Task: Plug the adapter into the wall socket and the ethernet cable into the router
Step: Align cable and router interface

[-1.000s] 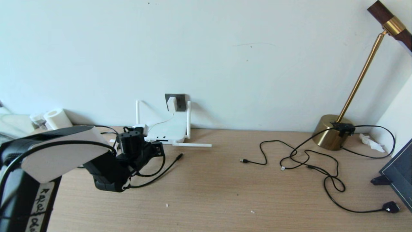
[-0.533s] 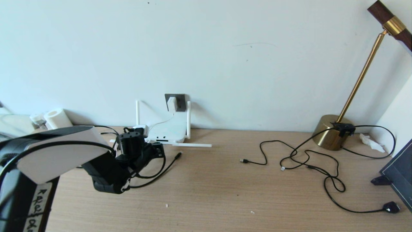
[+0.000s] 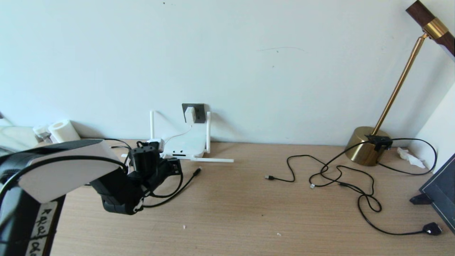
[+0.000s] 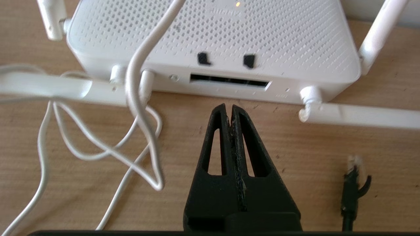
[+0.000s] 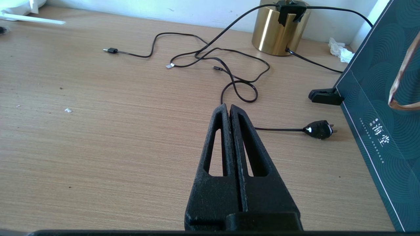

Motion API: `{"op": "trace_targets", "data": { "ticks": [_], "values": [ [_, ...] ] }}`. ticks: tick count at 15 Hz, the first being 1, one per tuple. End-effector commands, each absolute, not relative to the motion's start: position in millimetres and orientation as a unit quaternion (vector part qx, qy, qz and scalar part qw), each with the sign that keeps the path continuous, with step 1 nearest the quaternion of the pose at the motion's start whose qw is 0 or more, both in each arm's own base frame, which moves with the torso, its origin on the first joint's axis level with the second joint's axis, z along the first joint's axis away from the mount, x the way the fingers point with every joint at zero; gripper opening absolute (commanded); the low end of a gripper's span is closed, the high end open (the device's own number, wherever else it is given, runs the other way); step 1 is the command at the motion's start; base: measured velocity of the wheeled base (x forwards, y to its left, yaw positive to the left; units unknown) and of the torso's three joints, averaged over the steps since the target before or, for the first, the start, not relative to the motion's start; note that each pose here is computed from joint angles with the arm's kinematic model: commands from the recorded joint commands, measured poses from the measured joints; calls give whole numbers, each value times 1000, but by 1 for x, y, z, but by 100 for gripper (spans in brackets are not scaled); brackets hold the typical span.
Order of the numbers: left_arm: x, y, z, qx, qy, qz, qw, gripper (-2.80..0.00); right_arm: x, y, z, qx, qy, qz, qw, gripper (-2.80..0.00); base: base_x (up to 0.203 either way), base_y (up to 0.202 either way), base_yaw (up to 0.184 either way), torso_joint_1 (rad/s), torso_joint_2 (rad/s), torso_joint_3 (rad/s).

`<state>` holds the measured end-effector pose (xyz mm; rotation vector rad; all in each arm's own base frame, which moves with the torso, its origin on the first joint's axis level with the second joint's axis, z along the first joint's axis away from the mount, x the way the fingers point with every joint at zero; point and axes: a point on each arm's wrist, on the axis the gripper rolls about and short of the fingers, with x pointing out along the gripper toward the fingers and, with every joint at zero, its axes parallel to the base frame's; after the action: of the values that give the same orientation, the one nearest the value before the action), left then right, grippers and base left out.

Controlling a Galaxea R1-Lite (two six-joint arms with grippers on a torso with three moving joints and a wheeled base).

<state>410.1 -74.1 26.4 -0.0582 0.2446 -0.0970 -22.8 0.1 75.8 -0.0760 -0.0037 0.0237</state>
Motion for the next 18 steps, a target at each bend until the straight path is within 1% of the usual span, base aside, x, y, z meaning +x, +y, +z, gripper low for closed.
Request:
{"op": "trace_targets", "data": {
  "ticks": [1,4,6,7,8,11,12,13,15,18],
  "values": [
    [398,-79,26,-27,133,-56,989,-280,-23,0,76,-38,-2,12,999,-280,0,0,0,0,0,0],
    [371,-96,29,-12,156,-83,984,-280,-23,0,76,-38,-2,12,999,-280,0,0,0,0,0,0],
    [355,-107,35,62,154,-110,980,-280,-23,0,76,-39,-2,12,999,-280,0,0,0,0,0,0],
    [348,-120,40,97,150,-128,975,-280,-23,0,76,-39,-2,12,999,-280,0,0,0,0,0,0],
    [342,-133,39,136,165,-144,966,-280,-23,0,76,-39,-3,12,999,-280,0,0,0,0,0,0],
    [335,-149,60,182,168,-175,953,-280,-23,0,76,-39,-3,12,999,-280,0,0,0,0,0,0],
    [332,-148,68,193,169,-188,948,0,-23,0,76,-39,-2,12,999,-280,0,0,0,0,0,0],
    [328,-147,74,204,184,-200,940,0,-23,0,76,-38,-2,12,999,-280,0,0,0,0,0,0],
    [334,-149,86,216,187,-207,936,0,-23,0,76,-38,-3,12,999,-280,0,0,0,0,0,0],
    [335,-147,74,237,229,-207,921,0,-23,0,76,-39,-2,12,999,-280,0,0,0,0,0,0]
  ]
}}
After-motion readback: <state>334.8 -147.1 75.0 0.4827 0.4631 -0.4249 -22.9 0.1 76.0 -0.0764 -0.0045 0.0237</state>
